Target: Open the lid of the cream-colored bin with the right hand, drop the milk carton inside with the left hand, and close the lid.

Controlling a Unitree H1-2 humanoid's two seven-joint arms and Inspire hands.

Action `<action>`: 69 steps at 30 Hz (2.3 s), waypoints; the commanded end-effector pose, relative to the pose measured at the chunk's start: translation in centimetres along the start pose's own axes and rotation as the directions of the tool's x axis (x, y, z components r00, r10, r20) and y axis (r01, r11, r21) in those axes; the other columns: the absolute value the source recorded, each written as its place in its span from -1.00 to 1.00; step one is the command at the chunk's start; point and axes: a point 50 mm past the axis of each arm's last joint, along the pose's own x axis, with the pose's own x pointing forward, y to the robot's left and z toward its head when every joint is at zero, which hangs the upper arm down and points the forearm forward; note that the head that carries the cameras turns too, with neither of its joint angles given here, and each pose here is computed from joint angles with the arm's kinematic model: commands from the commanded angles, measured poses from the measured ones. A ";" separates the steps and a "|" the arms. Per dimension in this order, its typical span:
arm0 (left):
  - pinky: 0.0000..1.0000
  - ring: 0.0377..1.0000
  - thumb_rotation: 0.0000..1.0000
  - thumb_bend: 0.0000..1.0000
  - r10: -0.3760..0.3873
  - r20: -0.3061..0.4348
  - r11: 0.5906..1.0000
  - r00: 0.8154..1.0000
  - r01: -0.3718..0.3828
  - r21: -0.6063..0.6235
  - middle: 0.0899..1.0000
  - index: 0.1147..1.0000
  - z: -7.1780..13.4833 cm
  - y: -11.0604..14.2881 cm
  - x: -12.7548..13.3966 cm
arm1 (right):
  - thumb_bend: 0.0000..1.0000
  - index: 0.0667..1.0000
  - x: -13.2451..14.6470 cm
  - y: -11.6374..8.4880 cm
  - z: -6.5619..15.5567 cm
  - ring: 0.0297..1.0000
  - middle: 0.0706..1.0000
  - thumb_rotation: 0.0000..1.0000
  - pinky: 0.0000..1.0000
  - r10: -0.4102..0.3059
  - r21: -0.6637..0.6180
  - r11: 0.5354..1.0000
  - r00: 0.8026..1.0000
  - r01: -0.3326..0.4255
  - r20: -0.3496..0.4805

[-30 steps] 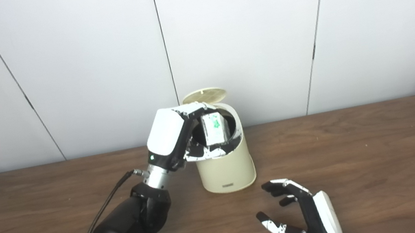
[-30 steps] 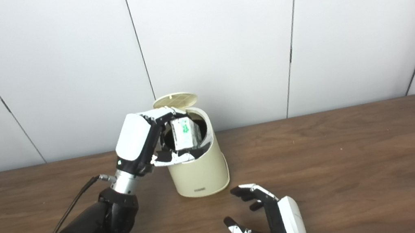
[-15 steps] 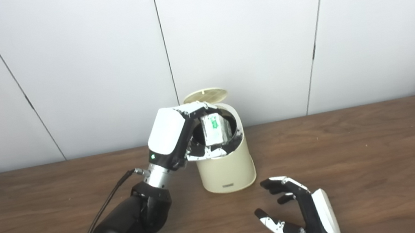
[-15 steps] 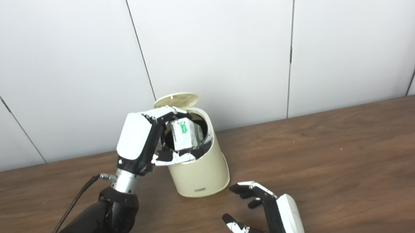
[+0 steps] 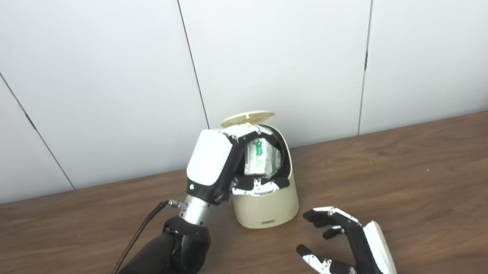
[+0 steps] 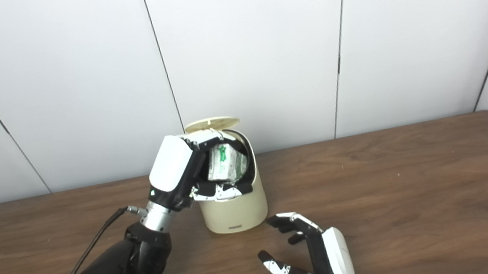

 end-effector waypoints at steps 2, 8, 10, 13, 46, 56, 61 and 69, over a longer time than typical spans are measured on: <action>-0.15 0.08 -0.29 0.99 0.067 0.065 0.997 0.996 -0.068 0.022 0.15 0.14 0.4 1.9 2.3 | -0.33 0.20 0.3 0.4 0.4 0.30 0.28 -0.83 0.10 -0.011 0.025 1.000 0.999 0.010 0.043; -0.19 0.07 -0.28 0.98 0.077 0.079 0.996 0.994 -0.079 0.027 0.15 0.16 0.7 2.3 2.3 | -0.33 0.20 0.3 0.4 0.3 0.30 0.28 -0.79 0.11 -0.012 0.027 1.000 0.999 0.010 0.045; -0.20 0.07 -0.26 0.98 0.080 0.084 0.996 0.993 -0.083 0.027 0.16 0.16 0.9 2.4 2.4 | -0.33 0.20 0.3 0.4 0.3 0.30 0.28 -0.81 0.10 -0.010 0.027 1.000 0.999 0.009 0.047; -0.20 0.07 -0.26 0.98 0.087 0.092 0.996 0.992 -0.090 0.030 0.16 0.17 1.0 2.5 2.5 | -0.33 0.19 0.3 0.5 0.3 0.30 0.28 -0.86 0.10 -0.010 0.032 0.999 0.999 0.008 0.050; -0.19 -0.04 -0.84 -0.02 0.413 -0.160 0.799 0.897 -0.441 -0.409 -0.01 -0.15 6.8 8.7 -6.4 | -0.34 0.34 4.3 -4.2 4.8 0.34 0.39 -0.09 0.08 -0.124 -0.035 0.989 0.948 0.140 0.292; 0.02 0.23 -0.81 -0.05 0.271 -0.548 0.656 0.791 -0.569 -0.496 0.30 -0.13 8.2 5.4 -15.2 | 0.22 0.92 9.6 -8.3 11.3 0.98 0.97 0.89 0.85 0.001 -0.248 0.958 0.863 0.144 0.505; 0.27 0.47 0.73 -0.17 0.128 -0.642 0.629 0.756 -0.562 -0.537 0.54 0.51 7.5 4.5 -17.9 | 0.32 0.99 11.7 -9.3 15.4 1.00 1.00 0.79 0.91 0.069 -0.342 0.930 0.854 0.131 0.516; 0.40 0.54 0.69 -0.08 0.002 -0.736 0.574 0.677 -0.603 -0.553 0.60 0.59 6.4 3.1 -21.1 | 0.50 0.87 15.1 -9.9 18.4 1.00 0.94 0.77 0.86 0.184 -0.478 0.874 0.848 0.091 0.497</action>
